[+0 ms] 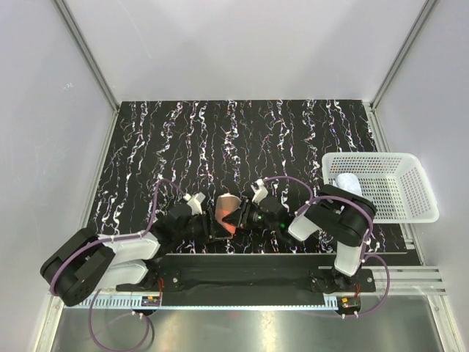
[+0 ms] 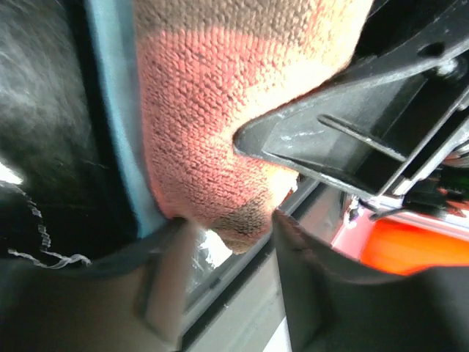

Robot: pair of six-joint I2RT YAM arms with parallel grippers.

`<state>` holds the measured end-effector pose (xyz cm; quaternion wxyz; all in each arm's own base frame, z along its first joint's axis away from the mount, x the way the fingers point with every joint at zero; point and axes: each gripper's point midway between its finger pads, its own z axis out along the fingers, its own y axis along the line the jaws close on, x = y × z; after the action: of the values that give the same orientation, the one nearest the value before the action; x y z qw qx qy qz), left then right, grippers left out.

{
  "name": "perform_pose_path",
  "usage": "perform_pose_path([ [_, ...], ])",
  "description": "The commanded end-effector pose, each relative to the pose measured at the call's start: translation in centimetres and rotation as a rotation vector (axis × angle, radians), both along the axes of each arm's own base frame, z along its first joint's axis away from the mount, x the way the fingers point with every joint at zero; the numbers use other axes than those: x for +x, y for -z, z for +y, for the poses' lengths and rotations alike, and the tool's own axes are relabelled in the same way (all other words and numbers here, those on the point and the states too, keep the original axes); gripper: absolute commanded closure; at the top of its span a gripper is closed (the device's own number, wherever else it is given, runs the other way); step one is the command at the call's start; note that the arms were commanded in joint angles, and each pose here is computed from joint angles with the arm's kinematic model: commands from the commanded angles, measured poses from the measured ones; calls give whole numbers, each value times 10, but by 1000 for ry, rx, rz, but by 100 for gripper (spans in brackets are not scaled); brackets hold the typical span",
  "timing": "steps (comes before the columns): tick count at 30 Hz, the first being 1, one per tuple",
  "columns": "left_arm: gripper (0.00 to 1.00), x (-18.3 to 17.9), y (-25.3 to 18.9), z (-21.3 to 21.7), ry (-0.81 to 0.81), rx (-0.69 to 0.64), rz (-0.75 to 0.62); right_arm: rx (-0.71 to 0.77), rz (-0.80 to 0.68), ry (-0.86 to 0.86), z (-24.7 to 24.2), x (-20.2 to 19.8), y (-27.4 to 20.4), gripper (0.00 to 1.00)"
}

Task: Roll the towels
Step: Place the rolled towel into the container

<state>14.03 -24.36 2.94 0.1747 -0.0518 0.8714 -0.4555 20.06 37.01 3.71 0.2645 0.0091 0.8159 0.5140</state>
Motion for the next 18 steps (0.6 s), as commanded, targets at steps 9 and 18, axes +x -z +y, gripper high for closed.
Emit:
perform_pose_path([
  [9, 17, 23, -82, 23, 45, 195, -277, -140, -157, 56, -75, 63, -104, 95],
  [18, 16, 25, -103, 41, -9, 249, -335, -605, -167, 270, -245, 96, -194, 100],
])
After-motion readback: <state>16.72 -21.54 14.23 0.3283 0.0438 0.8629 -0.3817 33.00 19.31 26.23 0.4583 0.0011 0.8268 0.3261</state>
